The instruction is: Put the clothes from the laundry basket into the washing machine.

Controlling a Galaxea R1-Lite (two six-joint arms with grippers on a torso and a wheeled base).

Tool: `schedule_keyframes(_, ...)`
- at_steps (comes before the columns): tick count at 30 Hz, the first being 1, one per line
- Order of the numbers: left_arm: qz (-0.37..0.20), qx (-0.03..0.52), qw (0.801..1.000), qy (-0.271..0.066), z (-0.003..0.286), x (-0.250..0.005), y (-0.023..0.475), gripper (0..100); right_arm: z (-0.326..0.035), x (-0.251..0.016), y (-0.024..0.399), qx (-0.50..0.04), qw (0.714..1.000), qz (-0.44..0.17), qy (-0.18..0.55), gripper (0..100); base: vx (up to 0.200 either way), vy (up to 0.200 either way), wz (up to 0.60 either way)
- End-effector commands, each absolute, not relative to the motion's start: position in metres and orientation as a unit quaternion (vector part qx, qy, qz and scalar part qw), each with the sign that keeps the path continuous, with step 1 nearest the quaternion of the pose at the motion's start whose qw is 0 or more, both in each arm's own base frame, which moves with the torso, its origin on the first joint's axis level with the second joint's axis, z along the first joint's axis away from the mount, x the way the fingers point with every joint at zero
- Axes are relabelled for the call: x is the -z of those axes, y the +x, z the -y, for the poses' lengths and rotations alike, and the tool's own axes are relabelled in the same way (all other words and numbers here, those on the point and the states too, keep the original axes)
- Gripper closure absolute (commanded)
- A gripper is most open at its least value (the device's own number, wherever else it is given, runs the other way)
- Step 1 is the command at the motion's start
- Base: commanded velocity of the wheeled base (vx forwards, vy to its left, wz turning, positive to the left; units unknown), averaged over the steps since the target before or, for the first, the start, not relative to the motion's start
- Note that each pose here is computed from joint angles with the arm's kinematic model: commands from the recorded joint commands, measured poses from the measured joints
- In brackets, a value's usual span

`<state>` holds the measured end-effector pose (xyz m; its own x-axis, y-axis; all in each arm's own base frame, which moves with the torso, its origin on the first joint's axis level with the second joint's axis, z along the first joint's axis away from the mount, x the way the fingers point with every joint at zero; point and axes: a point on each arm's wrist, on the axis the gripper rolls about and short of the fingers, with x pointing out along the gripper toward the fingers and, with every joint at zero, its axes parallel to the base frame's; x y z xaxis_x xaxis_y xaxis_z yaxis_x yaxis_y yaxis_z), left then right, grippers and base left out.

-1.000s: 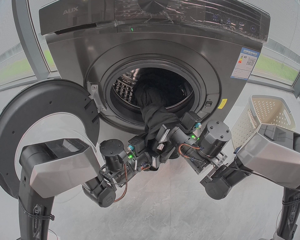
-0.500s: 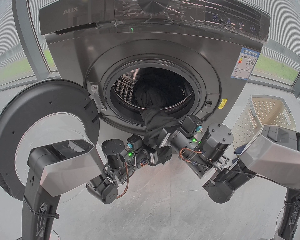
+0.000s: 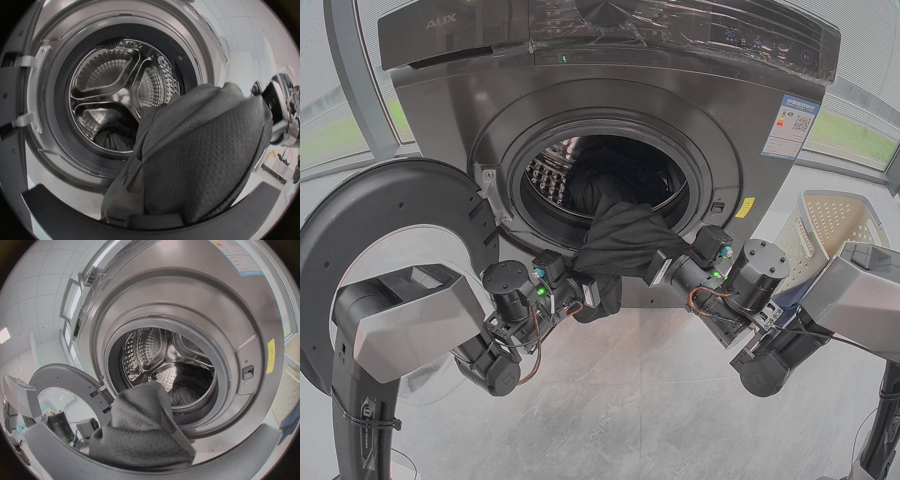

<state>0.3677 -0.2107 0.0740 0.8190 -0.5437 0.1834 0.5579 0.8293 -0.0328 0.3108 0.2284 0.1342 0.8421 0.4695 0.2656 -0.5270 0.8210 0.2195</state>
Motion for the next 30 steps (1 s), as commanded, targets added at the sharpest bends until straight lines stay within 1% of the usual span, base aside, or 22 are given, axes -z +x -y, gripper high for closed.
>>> schedule_keyframes(1, 0.101, 0.290, 0.951, -0.048, 0.206, -0.097, 0.358, 100, -0.223, -0.132, 0.313, -0.255, 0.952, 0.096, 0.141, 100, 0.000, 0.000, 0.00)
schedule_keyframes(6, 0.100, 0.290, 0.950, -0.048, 0.202, -0.104, 0.349, 100, -0.222, -0.126, 0.314, -0.252, 0.954, 0.087, 0.137, 100, 0.000, 0.000, 0.00)
schedule_keyframes(14, 0.110, 0.283, 0.951, -0.051, 0.197, -0.115, 0.345, 100, -0.223, -0.127, 0.308, -0.258, 0.953, 0.086, 0.134, 100, 0.000, 0.000, 0.00)
schedule_keyframes(15, 0.117, 0.281, 0.951, -0.055, 0.195, -0.126, 0.337, 100, -0.220, -0.126, 0.305, -0.257, 0.954, 0.079, 0.131, 100, 0.000, 0.000, 0.00)
schedule_keyframes(16, 0.120, 0.282, 0.950, -0.057, 0.194, -0.130, 0.333, 100, -0.219, -0.126, 0.303, -0.257, 0.954, 0.078, 0.130, 100, 0.000, 0.000, 0.00)
schedule_keyframes(22, 0.117, 0.282, 0.950, -0.055, 0.192, -0.132, 0.328, 100, -0.219, -0.128, 0.301, -0.258, 0.954, 0.079, 0.132, 100, 0.000, 0.000, 0.00)
schedule_keyframes(26, 0.123, 0.275, 0.952, -0.058, 0.188, -0.140, 0.322, 100, -0.219, -0.121, 0.297, -0.264, 0.954, 0.063, 0.130, 100, 0.000, 0.000, 0.00)
schedule_keyframes(28, 0.126, 0.271, 0.952, -0.067, 0.186, -0.146, 0.317, 100, -0.220, -0.120, 0.295, -0.267, 0.953, 0.060, 0.130, 100, 0.000, 0.000, 0.00)
schedule_keyframes(29, 0.128, 0.273, 0.951, -0.074, 0.185, -0.149, 0.315, 100, -0.221, -0.120, 0.295, -0.268, 0.953, 0.060, 0.130, 0, 0.000, 0.000, 0.00)
schedule_keyframes(30, 0.128, 0.274, 0.950, -0.082, 0.184, -0.152, 0.312, 100, -0.221, -0.121, 0.294, -0.269, 0.952, 0.062, 0.131, 0, 0.000, 0.000, 0.00)
